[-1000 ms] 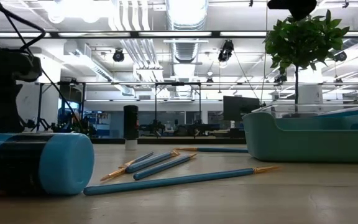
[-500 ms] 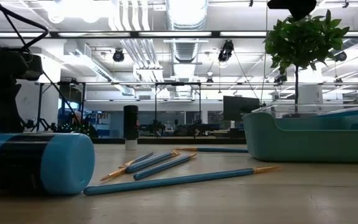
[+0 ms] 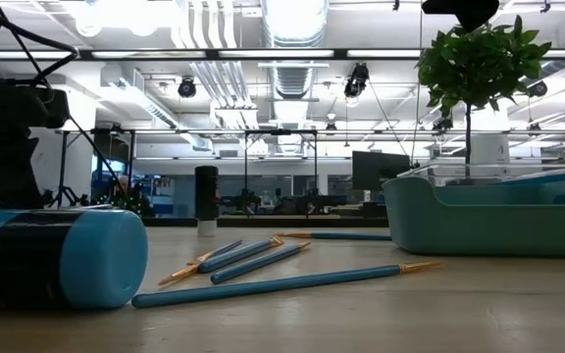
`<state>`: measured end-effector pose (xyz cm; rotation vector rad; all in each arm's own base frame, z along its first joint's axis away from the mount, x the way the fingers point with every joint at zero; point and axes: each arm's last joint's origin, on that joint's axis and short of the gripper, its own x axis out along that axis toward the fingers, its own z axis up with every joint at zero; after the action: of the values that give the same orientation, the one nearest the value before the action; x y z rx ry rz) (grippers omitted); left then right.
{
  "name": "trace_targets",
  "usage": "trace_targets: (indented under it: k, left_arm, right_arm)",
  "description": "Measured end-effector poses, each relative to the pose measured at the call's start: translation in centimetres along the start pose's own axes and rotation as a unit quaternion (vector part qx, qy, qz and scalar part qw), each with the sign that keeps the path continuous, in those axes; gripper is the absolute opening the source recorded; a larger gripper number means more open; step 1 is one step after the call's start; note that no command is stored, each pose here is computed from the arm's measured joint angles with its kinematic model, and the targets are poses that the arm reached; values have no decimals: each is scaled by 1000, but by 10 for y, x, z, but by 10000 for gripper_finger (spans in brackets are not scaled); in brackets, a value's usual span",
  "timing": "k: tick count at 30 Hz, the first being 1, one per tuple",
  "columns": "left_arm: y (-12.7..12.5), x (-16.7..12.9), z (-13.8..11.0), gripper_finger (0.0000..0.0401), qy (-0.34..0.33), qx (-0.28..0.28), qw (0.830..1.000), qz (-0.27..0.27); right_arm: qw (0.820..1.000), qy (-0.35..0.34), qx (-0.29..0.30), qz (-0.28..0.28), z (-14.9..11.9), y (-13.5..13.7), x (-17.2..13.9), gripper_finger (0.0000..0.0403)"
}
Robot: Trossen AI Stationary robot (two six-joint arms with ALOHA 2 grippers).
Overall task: Pick & Place Paint Supplies
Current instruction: Put the red paint bottle into the green bin
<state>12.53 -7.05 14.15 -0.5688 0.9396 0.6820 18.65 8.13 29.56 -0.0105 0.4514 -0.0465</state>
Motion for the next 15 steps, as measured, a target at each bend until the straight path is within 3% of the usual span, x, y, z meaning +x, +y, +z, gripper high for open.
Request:
trace_targets:
  k: [15]
  left_arm:
    - [0, 0, 2, 62, -39, 12, 999, 5]
  right_arm:
    - [1000, 0, 1, 0, 0, 0, 0, 171]
